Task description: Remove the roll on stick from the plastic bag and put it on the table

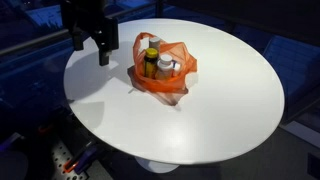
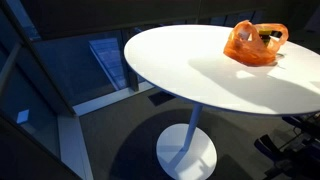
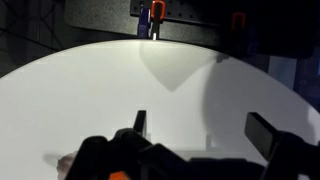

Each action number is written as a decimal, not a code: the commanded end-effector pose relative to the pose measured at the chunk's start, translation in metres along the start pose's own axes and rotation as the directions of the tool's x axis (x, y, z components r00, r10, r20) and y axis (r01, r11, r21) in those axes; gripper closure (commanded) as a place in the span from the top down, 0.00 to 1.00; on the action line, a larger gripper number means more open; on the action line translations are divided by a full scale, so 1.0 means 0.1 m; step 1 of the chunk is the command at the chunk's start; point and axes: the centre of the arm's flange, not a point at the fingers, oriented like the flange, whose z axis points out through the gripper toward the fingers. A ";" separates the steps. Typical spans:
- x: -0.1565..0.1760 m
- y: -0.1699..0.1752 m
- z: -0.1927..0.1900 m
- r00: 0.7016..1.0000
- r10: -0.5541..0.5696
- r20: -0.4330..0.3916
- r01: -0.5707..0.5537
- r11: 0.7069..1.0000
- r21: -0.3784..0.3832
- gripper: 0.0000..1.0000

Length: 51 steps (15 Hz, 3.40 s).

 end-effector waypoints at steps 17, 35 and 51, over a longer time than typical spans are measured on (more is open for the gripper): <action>0.95 -0.23 -0.56 0.979 0.134 -0.152 -0.128 0.991 0.049 1.00; 2.11 0.22 -0.63 0.885 0.327 -0.331 -0.315 0.945 0.092 1.00; 2.00 0.57 -0.43 0.885 0.360 -0.295 -0.353 0.932 0.076 1.00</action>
